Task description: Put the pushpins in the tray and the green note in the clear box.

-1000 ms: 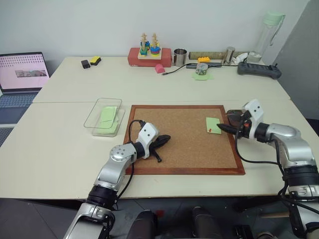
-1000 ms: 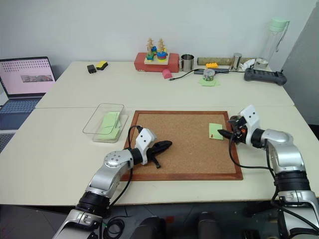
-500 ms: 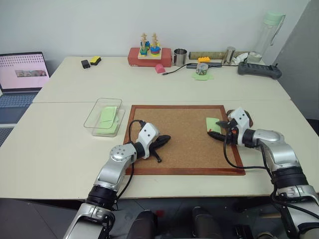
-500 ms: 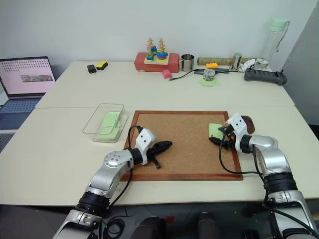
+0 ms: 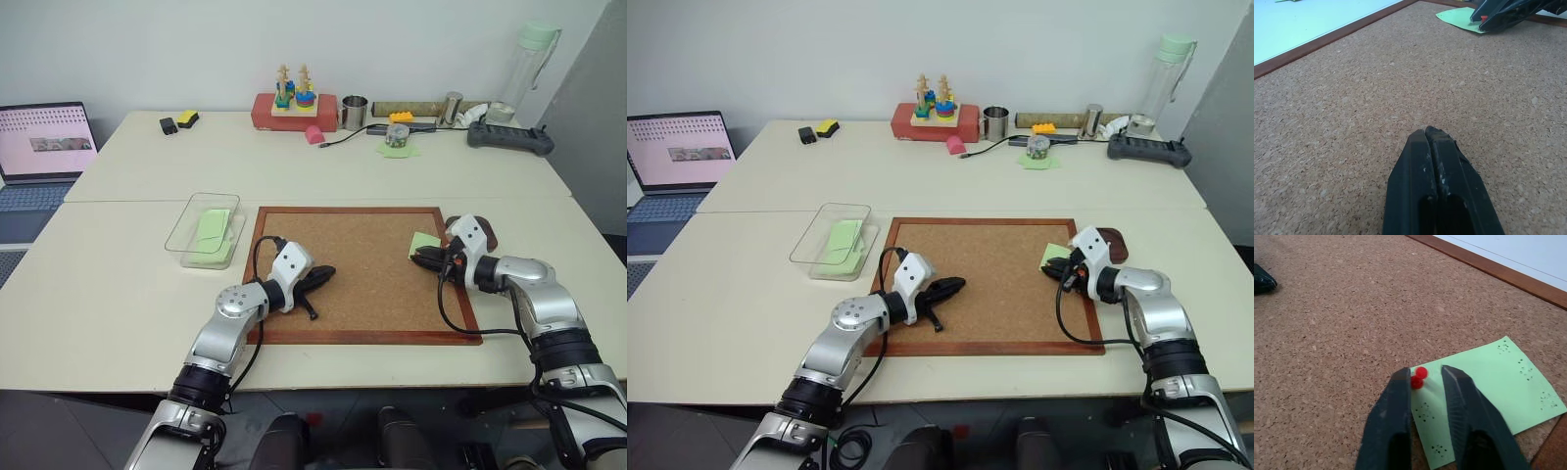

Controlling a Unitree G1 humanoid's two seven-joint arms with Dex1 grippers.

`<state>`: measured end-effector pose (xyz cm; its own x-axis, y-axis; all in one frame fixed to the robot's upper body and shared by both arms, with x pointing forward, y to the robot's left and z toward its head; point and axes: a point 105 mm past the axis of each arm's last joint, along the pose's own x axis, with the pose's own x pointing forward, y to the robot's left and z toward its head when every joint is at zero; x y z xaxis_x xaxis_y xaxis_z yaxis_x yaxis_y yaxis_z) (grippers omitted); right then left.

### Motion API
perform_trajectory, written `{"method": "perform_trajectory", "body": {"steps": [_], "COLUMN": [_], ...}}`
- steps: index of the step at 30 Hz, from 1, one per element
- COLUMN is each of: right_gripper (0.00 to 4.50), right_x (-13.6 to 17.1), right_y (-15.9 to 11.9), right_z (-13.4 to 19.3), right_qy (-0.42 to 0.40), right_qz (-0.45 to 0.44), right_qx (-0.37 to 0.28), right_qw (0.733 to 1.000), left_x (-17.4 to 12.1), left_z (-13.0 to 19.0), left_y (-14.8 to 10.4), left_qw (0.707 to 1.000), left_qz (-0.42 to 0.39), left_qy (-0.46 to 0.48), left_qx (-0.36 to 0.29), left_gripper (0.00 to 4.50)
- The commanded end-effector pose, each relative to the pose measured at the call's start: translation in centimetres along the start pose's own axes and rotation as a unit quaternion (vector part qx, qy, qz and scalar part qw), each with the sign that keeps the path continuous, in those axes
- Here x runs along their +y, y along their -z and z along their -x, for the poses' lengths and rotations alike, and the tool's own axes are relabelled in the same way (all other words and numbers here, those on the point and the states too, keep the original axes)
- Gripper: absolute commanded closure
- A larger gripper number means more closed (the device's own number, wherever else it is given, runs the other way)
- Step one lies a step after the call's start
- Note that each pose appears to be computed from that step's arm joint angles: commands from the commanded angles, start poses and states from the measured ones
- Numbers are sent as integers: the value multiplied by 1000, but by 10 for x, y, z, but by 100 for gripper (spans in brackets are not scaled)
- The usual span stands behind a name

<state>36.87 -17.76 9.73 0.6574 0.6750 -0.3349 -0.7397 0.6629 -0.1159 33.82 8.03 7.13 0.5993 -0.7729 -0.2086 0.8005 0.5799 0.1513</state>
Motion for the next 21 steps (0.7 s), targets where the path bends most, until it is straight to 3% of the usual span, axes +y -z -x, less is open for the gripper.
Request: {"method": "perform_trajectory", "body": {"steps": [1,13,16,20,21], "right_gripper": [442,442,442,442,447], "right_x": [-4,5,8,23,29], "right_y": [-15,-51,-59,-71,-74], "right_z": [6,20,22,22,22], "right_qy": [4,-28,-35,-59,-69], "right_qz": [14,62,84,131,150], "right_qx": [-24,-57,-59,-69,-70], "right_qw": [1000,996,994,987,984], "left_x": [-14,-9,-7,0,1], "left_z": [1,-1,-2,-2,-1], "left_y": [29,23,10,-24,-36], "left_qw": [998,998,998,996,994], "left_qz": [29,49,59,83,97], "left_qy": [14,-2,0,-3,-1], "left_qx": [46,33,14,-37,-55], "left_gripper": [450,450,450,450,431]}}
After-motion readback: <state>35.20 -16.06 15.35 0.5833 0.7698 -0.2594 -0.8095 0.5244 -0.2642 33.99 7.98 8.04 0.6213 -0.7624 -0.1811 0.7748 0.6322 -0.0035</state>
